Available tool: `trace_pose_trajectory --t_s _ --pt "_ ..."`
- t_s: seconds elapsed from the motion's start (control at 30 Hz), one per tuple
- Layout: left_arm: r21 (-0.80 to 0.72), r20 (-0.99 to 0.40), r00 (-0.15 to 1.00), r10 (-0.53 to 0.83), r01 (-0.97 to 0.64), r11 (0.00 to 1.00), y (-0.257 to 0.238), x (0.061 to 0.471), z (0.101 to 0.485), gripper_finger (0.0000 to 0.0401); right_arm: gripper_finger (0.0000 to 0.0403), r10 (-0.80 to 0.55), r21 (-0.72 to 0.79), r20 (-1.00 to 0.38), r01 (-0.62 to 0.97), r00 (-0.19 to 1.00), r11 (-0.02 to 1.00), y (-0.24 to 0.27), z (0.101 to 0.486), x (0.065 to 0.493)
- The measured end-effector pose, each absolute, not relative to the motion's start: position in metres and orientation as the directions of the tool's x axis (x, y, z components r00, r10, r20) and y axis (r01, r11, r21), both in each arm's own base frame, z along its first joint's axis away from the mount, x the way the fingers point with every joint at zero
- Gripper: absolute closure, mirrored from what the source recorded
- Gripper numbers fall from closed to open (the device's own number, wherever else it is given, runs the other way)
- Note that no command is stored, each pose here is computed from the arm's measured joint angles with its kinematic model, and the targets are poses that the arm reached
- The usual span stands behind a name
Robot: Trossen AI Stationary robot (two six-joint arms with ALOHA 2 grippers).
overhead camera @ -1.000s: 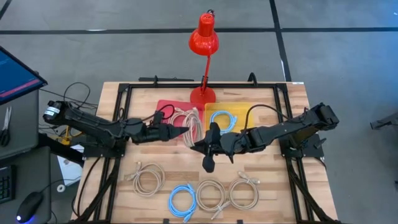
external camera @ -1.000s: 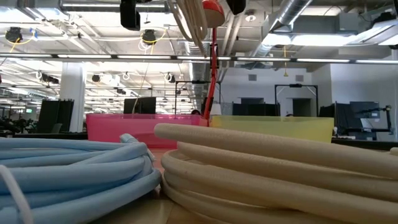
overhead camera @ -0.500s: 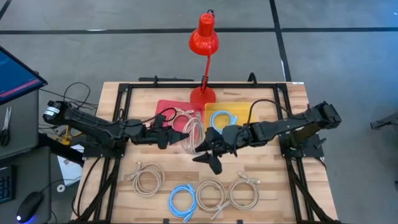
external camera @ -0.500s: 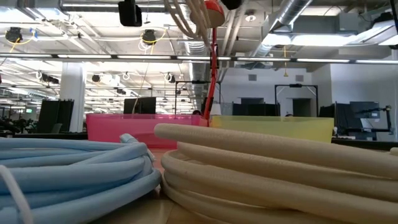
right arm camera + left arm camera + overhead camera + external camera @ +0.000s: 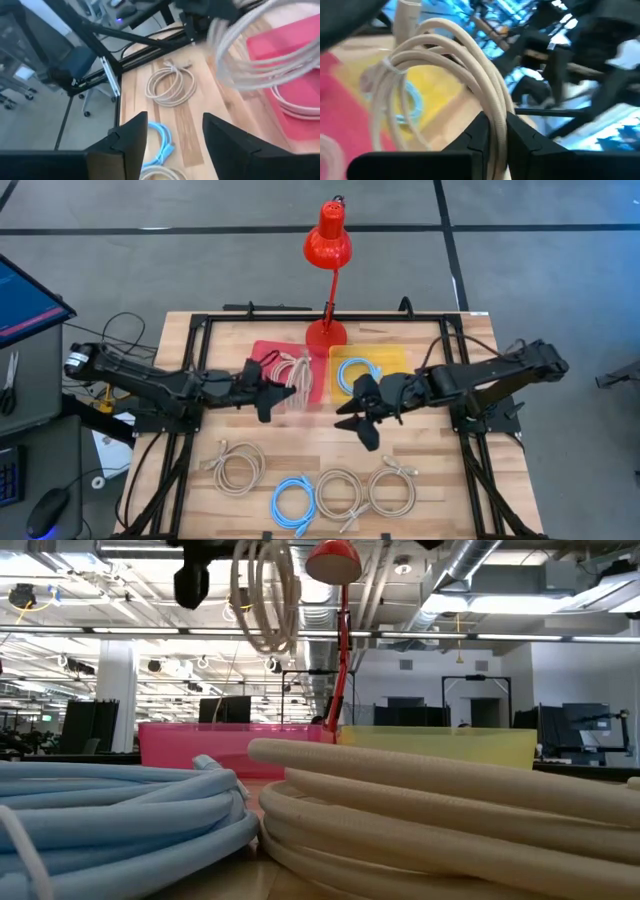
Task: Sort HDMI cables
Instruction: Put the brown HDMI cable into the red bin
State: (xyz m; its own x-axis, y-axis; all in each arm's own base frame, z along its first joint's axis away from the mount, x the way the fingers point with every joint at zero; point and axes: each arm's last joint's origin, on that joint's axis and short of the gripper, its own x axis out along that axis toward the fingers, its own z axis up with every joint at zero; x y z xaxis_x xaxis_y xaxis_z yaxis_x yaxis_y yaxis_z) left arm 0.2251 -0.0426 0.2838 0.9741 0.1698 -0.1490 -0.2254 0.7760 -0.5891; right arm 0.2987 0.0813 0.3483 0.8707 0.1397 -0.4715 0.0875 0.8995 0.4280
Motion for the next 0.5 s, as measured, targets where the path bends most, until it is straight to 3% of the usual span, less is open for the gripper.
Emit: trace_pose_trajectory --t_s 0.17,0.5 --pt "-0.54 -0.19 0.955 0.227 -0.295 0.788 -0.03 0.211 0.287 0.0364 0.0243 0.132 0.423 -0.494 0.105 0.859 0.9 0.077 0.354 0.286" --pt "-0.374 -0.322 0.881 0.346 -0.454 0.809 -0.008 0.193 0.281 0.0364 0.0295 0.093 0.4 -0.668 0.25 0.738 0.882 0.072 0.343 0.266"
